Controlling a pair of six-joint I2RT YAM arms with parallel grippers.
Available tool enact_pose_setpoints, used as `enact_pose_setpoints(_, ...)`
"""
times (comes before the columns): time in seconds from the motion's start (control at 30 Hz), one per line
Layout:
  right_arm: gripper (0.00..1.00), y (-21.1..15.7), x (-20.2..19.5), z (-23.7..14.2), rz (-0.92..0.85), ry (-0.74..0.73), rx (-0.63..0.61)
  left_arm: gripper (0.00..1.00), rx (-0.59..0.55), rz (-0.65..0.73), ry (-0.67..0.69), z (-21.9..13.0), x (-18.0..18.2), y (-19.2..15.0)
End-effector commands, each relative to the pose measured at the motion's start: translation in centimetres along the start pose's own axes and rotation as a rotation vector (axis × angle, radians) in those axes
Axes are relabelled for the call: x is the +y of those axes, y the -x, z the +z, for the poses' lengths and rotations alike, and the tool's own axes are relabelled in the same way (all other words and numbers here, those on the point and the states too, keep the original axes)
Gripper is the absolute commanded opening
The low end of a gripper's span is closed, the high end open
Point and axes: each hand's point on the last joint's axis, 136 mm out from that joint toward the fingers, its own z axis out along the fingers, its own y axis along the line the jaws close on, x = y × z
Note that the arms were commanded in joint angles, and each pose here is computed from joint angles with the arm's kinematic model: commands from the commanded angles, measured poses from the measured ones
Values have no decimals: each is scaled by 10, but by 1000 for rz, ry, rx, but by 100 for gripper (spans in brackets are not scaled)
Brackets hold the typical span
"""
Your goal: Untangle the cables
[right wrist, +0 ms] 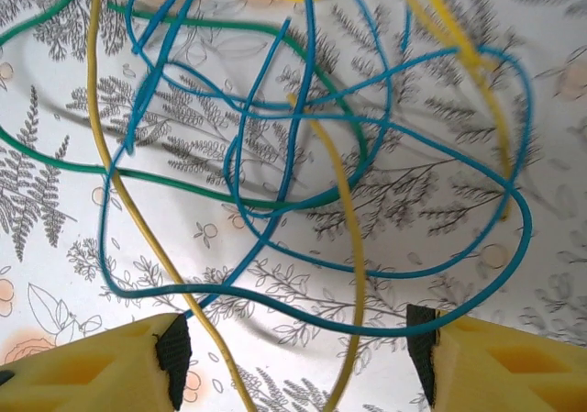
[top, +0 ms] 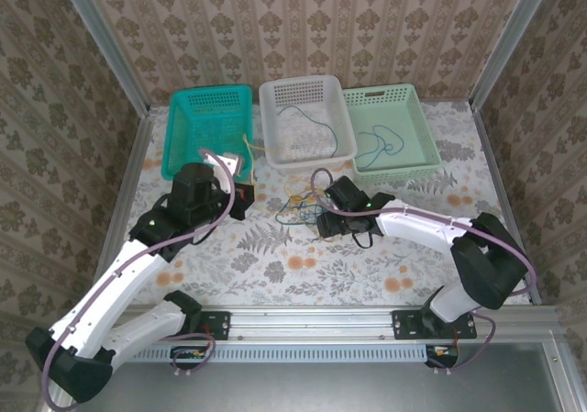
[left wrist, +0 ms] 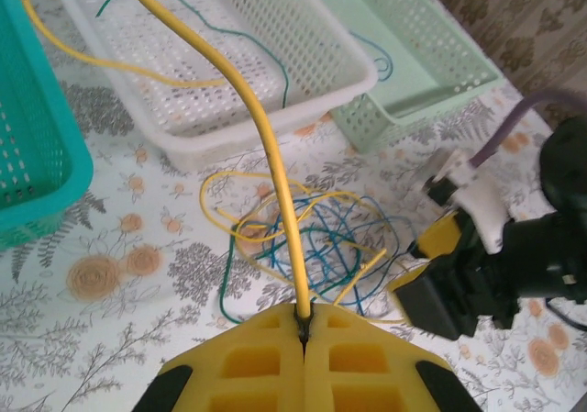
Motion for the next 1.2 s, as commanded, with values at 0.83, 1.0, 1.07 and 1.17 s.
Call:
enact_pose_setpoints(0.83,73,-14,-28,-14,126,-76,-47,1,-2,75,351,26,181,118)
enact_pose_setpoints(1.0,73,-16,-30,-12,139,-78,-45,2,-22,86,337,34,193,134)
enact_pose_setpoints(1.07,73,-16,-30,-13,136,-82,-43,2,13,99,324,41,200,133)
enact_pose_setpoints(1.17,74,-14,-33,-17,135,-90,-53,2,93,136,324,48,211,123)
